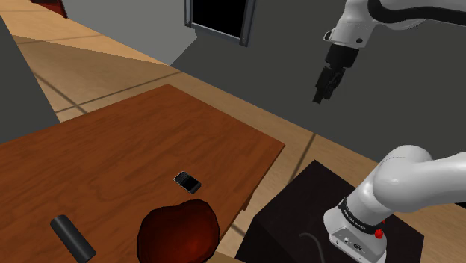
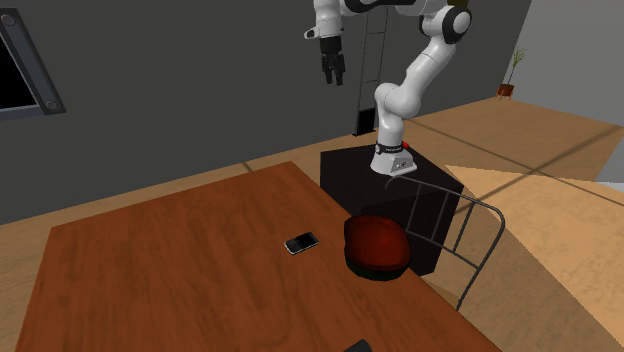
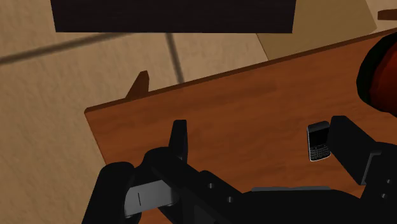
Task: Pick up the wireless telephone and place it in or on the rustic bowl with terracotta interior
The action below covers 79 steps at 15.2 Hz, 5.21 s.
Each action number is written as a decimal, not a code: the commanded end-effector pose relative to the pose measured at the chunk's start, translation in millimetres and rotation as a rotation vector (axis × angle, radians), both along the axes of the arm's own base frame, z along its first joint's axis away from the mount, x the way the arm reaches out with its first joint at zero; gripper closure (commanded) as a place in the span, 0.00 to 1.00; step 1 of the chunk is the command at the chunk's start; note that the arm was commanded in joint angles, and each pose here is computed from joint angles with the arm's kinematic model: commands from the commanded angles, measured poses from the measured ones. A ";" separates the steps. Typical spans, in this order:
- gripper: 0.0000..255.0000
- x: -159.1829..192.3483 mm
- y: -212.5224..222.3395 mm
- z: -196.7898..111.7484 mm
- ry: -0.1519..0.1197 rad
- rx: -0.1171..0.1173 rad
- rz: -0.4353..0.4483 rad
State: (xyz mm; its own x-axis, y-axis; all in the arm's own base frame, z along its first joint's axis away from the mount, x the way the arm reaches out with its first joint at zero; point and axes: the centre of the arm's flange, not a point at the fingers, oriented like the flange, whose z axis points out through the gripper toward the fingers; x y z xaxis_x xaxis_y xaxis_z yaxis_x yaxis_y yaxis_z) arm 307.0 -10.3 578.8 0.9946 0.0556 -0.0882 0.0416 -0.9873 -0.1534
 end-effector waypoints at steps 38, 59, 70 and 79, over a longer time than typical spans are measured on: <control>0.00 180.1 330.5 -323.6 -0.137 -0.157 0.286; 0.00 206.6 382.2 -419.0 -0.159 -0.183 0.333; 1.00 206.6 382.2 -419.0 -0.159 -0.183 0.333; 1.00 206.6 382.2 -371.4 -0.159 -0.183 0.333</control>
State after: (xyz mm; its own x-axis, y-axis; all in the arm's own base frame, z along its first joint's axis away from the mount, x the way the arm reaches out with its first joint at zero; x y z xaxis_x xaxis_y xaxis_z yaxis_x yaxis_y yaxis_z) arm 512.9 372.1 202.0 0.9270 0.3740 0.0272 0.3721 -0.9264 0.0575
